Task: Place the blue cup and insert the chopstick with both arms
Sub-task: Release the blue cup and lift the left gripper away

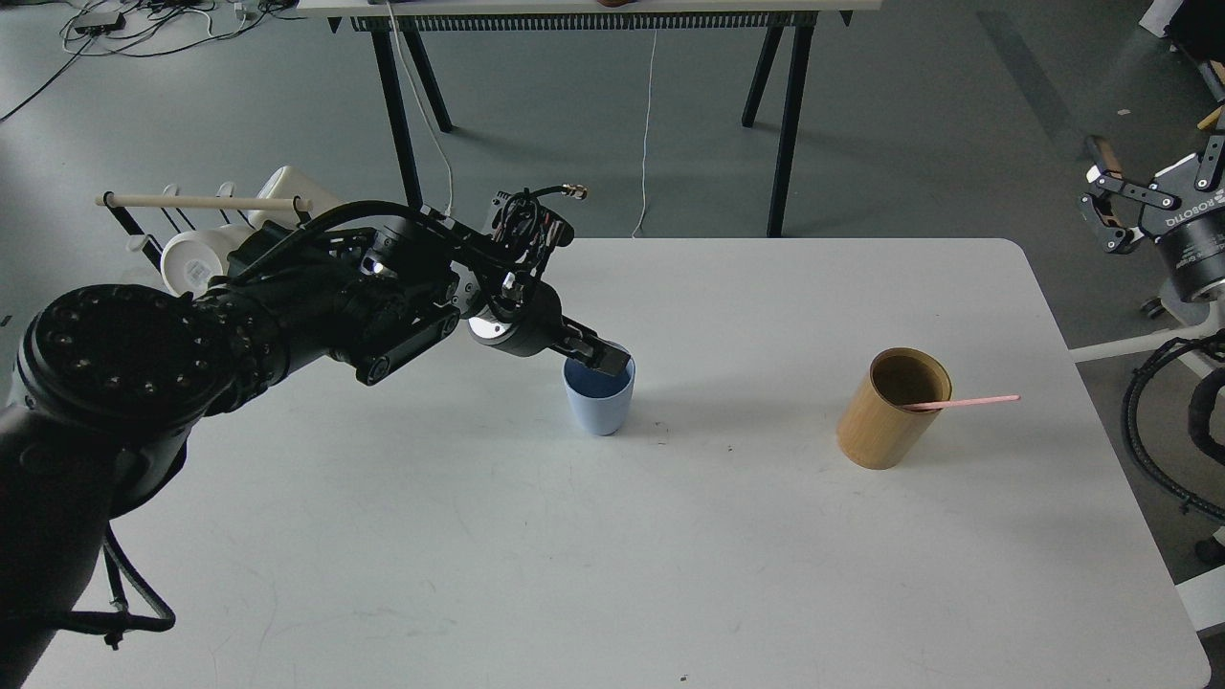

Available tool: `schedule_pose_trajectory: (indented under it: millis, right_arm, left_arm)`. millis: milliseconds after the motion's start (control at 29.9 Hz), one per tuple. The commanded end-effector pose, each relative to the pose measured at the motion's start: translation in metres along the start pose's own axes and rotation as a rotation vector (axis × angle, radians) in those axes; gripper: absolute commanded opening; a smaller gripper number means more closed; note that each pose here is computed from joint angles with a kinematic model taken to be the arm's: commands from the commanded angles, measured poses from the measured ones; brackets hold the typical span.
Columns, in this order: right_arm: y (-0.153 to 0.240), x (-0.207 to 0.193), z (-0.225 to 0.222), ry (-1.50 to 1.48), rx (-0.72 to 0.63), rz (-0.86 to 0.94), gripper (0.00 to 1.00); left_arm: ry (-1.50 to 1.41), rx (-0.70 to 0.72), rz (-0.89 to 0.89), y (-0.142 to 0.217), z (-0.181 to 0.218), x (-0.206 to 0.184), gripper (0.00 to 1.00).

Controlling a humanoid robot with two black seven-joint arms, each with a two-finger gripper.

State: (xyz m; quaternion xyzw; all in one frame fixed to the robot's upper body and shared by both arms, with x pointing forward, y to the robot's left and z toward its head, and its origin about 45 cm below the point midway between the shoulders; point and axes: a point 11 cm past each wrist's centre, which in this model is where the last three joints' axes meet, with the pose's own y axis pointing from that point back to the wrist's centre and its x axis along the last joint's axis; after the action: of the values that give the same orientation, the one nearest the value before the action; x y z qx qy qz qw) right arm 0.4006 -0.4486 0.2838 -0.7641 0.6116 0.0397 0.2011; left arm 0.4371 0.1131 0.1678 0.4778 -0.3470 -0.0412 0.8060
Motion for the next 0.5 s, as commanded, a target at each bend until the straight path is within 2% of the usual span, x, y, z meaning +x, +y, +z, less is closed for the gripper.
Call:
schedule_pose_trajectory:
  millis: [0,200,367,468]
  right_arm:
    - [-0.013,-0.006,-0.026,0.144,-0.013,-0.072,0.95]
    - [-0.017,-0.048,-0.047,0.374,-0.078,-0.29,0.95]
    - [-0.007,-0.075,-0.043,0.84,-0.098,-0.338,0.95]
    - [0.01,-0.076,-0.025,1.118,-0.098,-0.351,0.95]
  left_arm:
    - [0.108,-0.079,0.081,0.008,0.001,0.006,0.98]
    - [0.385,-0.282,0.328,0.045,-0.008,0.028,0.98]
    - [0.639,-0.406,0.5,0.065,-0.031,0.024,0.98]
    - [0.771,-0.475,0.577,0.074,-0.043,0.014,0.99]
